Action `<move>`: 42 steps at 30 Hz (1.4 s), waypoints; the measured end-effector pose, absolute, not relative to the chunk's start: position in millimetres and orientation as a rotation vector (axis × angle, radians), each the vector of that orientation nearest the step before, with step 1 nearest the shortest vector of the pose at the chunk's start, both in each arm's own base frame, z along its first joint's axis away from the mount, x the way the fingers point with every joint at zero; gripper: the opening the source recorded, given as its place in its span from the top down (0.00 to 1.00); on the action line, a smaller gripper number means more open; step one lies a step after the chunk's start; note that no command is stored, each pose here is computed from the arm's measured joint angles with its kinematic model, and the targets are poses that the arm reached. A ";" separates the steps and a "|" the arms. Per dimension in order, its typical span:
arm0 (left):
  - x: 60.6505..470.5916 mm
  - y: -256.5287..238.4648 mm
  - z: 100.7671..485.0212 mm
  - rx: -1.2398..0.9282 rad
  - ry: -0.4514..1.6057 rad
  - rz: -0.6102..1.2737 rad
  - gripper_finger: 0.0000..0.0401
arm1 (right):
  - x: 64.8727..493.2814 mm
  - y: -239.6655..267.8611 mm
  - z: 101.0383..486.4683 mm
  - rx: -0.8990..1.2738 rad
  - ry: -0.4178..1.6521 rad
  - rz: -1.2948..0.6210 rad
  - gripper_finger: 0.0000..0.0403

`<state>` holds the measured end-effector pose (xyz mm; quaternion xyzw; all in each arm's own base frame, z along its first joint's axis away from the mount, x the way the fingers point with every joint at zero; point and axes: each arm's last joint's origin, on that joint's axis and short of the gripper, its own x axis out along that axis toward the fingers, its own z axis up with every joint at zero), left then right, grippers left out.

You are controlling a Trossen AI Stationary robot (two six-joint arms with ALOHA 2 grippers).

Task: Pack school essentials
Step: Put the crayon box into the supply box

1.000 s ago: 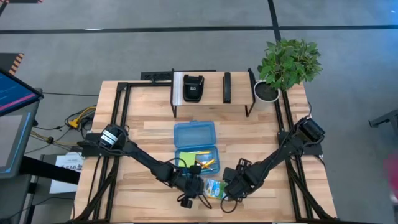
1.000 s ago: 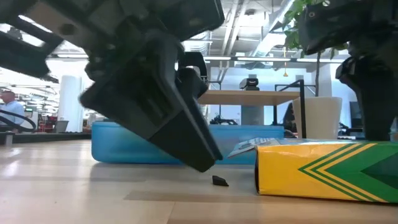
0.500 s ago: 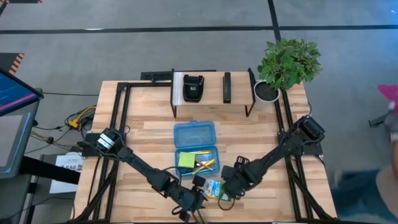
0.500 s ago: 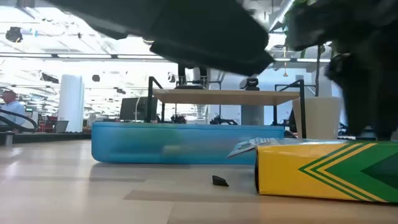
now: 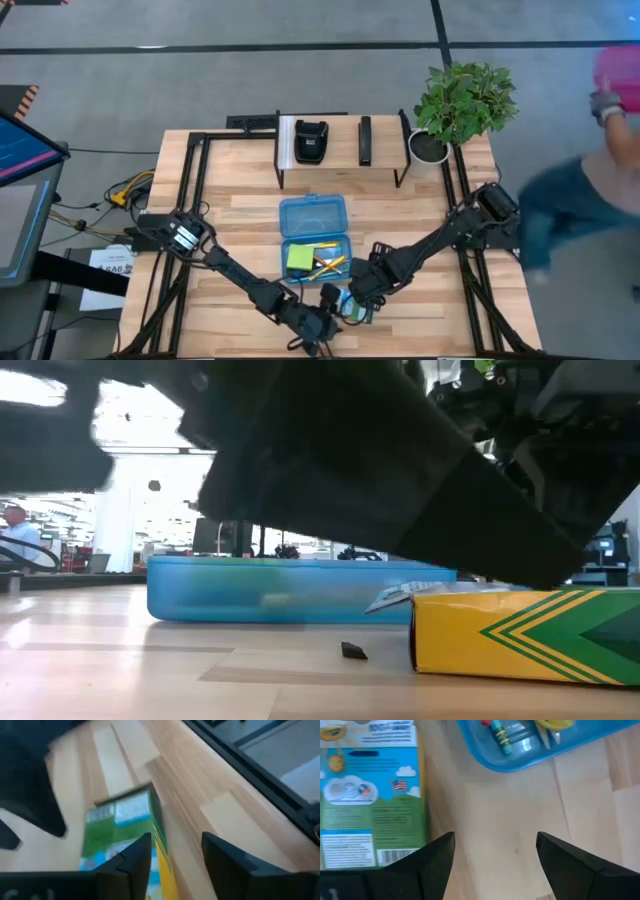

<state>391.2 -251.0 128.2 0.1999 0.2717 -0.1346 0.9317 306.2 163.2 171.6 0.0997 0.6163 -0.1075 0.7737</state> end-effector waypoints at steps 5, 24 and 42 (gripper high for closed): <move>395.1 -251.9 134.3 0.469 0.542 -0.226 0.45 | 309.0 165.8 168.3 0.222 1.322 -0.204 0.25; 396.7 -245.7 113.4 0.568 0.582 -0.140 0.29 | 314.5 167.6 158.2 0.289 1.267 -0.109 0.25; 395.2 -245.1 111.3 0.652 0.585 -0.069 0.29 | 318.7 172.0 160.3 0.341 1.241 -0.043 0.25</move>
